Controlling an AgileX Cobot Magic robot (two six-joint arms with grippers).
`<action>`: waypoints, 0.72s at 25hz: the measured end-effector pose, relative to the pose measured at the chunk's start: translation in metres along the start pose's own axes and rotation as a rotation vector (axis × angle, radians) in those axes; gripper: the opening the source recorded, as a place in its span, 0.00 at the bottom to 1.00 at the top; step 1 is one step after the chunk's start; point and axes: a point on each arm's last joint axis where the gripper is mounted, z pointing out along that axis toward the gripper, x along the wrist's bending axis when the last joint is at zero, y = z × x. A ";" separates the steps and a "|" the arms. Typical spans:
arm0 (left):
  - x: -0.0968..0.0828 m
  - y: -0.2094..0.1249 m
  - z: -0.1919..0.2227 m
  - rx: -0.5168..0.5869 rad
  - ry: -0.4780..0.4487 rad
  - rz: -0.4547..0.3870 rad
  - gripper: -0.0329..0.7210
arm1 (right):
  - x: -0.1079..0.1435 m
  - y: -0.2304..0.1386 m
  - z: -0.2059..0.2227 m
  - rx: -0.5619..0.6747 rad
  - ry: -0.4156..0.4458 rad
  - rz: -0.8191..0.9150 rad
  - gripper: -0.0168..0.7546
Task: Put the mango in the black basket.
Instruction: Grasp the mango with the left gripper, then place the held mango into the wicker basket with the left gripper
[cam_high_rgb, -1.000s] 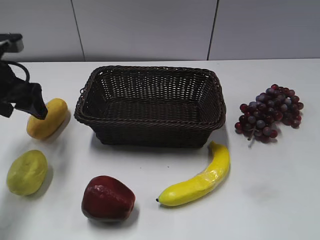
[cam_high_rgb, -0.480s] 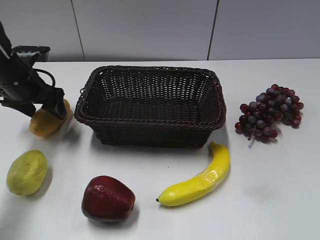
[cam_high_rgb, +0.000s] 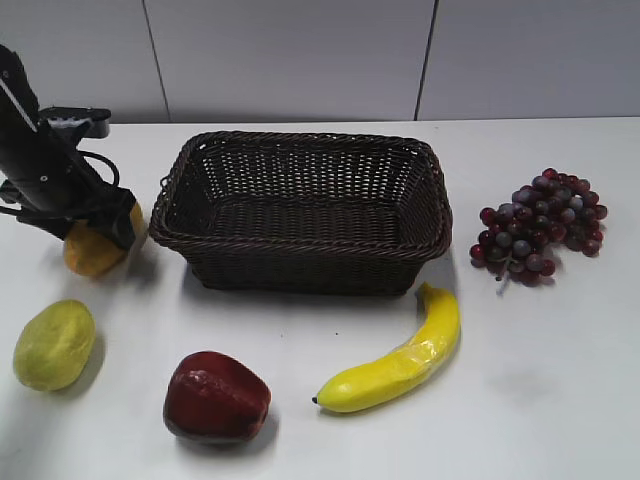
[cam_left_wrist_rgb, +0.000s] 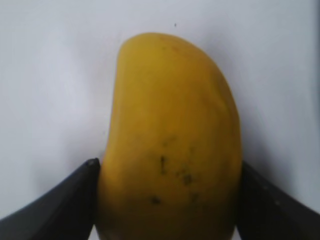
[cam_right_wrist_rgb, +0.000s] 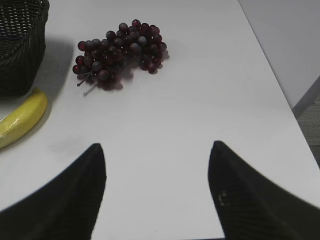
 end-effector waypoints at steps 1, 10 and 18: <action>0.000 0.000 -0.001 0.012 -0.005 0.001 0.80 | 0.000 0.000 0.000 0.000 0.000 0.000 0.67; -0.005 0.036 -0.069 -0.055 -0.033 0.028 0.80 | 0.000 0.000 0.000 0.000 0.000 0.000 0.67; -0.070 0.078 -0.150 -0.315 -0.143 0.121 0.80 | 0.000 0.000 0.000 0.000 0.000 0.000 0.67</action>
